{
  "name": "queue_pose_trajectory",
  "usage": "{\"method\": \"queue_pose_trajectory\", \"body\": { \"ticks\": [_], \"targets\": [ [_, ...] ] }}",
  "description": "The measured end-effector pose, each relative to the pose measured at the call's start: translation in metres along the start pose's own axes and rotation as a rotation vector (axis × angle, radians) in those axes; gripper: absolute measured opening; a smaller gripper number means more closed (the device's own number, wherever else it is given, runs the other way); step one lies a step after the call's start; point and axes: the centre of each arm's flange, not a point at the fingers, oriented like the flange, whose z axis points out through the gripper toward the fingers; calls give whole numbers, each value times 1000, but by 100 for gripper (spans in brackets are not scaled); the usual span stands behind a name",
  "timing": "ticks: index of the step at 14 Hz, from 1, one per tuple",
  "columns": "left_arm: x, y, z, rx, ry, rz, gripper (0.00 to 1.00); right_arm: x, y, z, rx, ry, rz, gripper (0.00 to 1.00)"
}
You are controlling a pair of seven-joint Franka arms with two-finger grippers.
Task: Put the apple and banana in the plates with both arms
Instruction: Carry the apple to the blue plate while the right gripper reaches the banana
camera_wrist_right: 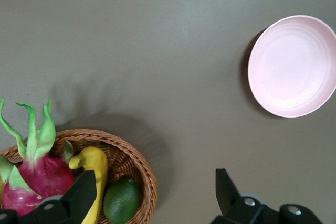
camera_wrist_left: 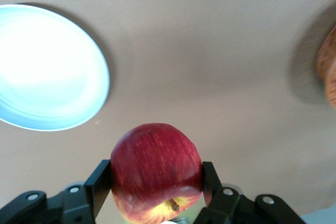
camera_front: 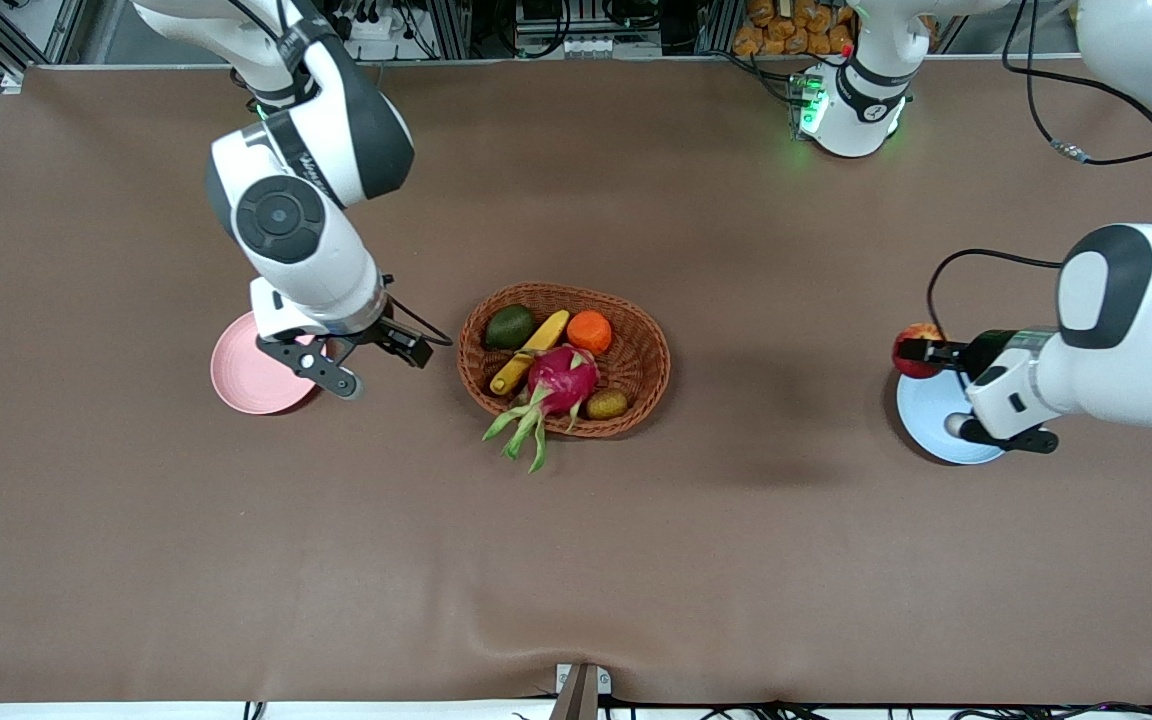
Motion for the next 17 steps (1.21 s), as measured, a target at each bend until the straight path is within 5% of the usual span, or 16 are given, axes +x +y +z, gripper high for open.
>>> {"method": "queue_pose_trajectory", "body": {
  "ticks": [7, 17],
  "targets": [
    [-32, -181, 78, -96, 43, 79, 74, -12, -30, 22, -10, 47, 56, 100],
    [11, -180, 131, -85, 83, 102, 74, -27, -89, 93, 39, 87, 177, 100]
  ]
}}
